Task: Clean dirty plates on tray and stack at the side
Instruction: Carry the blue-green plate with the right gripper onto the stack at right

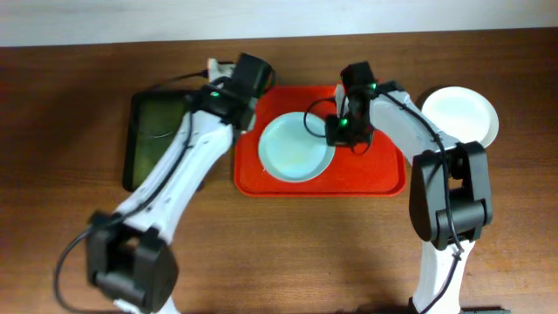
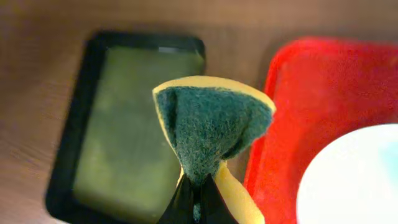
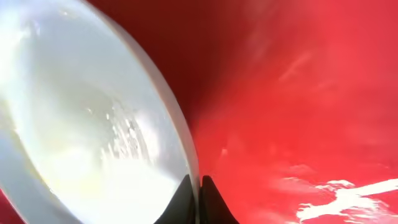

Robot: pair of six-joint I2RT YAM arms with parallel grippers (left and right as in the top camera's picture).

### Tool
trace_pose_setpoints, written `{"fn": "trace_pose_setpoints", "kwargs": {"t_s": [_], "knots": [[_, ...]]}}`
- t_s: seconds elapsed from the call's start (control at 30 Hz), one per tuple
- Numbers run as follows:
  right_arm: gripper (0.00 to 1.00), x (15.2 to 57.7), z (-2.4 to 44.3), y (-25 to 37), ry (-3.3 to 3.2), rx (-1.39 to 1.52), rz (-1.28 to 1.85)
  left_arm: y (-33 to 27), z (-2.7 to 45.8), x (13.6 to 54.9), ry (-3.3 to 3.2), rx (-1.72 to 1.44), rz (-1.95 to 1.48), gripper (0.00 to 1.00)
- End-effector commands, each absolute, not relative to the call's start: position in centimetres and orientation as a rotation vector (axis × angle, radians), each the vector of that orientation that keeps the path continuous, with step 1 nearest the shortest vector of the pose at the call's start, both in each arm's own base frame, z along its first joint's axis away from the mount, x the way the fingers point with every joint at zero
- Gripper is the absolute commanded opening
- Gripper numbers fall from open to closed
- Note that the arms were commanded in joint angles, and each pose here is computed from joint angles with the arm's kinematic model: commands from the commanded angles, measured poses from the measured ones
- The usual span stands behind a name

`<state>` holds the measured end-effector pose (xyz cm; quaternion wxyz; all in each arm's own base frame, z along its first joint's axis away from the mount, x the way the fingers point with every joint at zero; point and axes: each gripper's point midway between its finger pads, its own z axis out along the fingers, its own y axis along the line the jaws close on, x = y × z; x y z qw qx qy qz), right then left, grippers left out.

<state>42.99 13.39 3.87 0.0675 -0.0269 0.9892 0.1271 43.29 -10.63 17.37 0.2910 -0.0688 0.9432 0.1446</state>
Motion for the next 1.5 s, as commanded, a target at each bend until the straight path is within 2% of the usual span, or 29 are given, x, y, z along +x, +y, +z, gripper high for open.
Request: {"fn": "trace_pose_setpoints", "kwargs": {"t_s": [0.0, 0.13, 0.2, 0.37, 0.43, 0.5, 0.53, 0.57, 0.63, 0.67, 0.7, 0.73, 0.87, 0.93, 1.03, 1.2, 1.27, 1.3, 1.33, 1.37, 1.4, 1.47], "knots": [[0.04, 46.5, 13.5, 10.8, 2.755, -0.133, -0.124, -3.9, 19.6, 43.4, 2.472, -0.394, 0.432, 0.00], [0.04, 46.1, 26.3, 9.9, 2.302, -0.171, -0.956, 4.7, 15.7, 42.3, 2.554, -0.626, 0.559, 0.00], [0.04, 44.8, 30.2, 12.6, 2.093, -0.381, -1.256, 6.6, 14.2, 42.3, 2.600, -0.727, 0.448, 0.00], [0.04, 42.2, 34.8, 16.2, 1.827, -0.503, -1.557, 7.3, 12.7, 42.4, 2.639, -0.784, 0.351, 0.00], [0.04, 41.9, 35.2, 16.5, 1.805, -0.528, -1.592, 7.3, 12.8, 42.5, 2.637, -0.783, 0.349, 0.00], [0.04, 42.6, 33.4, 16.8, 1.890, -0.584, -1.481, 7.2, 12.8, 42.5, 2.637, -0.780, 0.349, 0.00], [0.04, 43.5, 30.9, 16.9, 2.006, -0.647, -1.334, 7.2, 12.8, 42.5, 2.637, -0.780, 0.349, 0.00], [0.04, 45.1, 27.0, 16.5, 2.198, -0.600, -1.040, 7.2, 12.8, 42.5, 2.639, -0.775, 0.350, 0.00], [0.04, 47.7, 22.2, 12.3, 2.392, -0.628, -0.897, 7.2, 12.7, 42.5, 2.642, -0.771, 0.351, 0.00], [0.04, 47.7, 22.8, 8.3, 2.406, -0.564, -1.058, 7.2, 12.7, 42.4, 2.644, -0.771, 0.352, 0.00], [0.04, 47.0, 25.7, 2.5, 2.344, -0.223, -1.236, 7.2, 12.7, 42.4, 2.644, -0.771, 0.352, 0.00], [0.04, 46.8, 26.4, 0.3, 2.348, -0.081, -1.191, 7.2, 12.7, 42.4, 2.643, -0.771, 0.352, 0.00], [0.04, 48.9, 18.4, -3.4, 2.718, 0.068, -0.004, 7.2, 12.7, 42.4, 2.643, -0.771, 0.352, 0.00], [0.04, 47.3, 14.5, -11.5, 2.758, 0.379, 0.315, 7.2, 12.8, 42.6, 2.637, -0.771, 0.348, 0.00], [0.04, 43.7, 9.4, -21.4, 2.752, 0.739, 0.377, 6.8, 12.7, 42.7, 2.643, -0.768, 0.312, 0.00], [0.04, 43.3, 7.7, -25.1, 2.698, 0.892, 0.326, 6.8, 12.7, 42.7, 2.643, -0.767, 0.312, 0.00], [0.22, 43.4, 7.5, -25.6, 2.701, 0.910, 0.250, 6.8, 12.7, 42.8, 2.642, -0.767, 0.311, 0.00], [0.23, 43.5, 7.5, -25.5, 2.703, 0.904, 0.247, 6.8, 12.7, 42.9, 2.638, -0.767, 0.309, 0.00], [0.63, 43.7, 7.5, -25.0, 2.712, 0.893, 0.252, 6.4, 12.6, 43.0, 2.643, -0.764, 0.281, 0.00], [0.83, 43.9, 7.5, -24.2, 2.719, 0.878, 0.281, 6.1, 12.6, 43.2, 2.645, -0.761, 0.251, 0.00], [0.93, 44.2, 7.9, -22.8, 2.718, 0.859, 0.356, 5.9, 12.6, 43.4, 2.640, -0.759, 0.232, 0.00], [0.95, 44.4, 10.0, -20.1, 2.700, 0.818, 0.500, 5.8, 12.0, 43.9, 2.636, -0.757, 0.217, 0.00]]}}
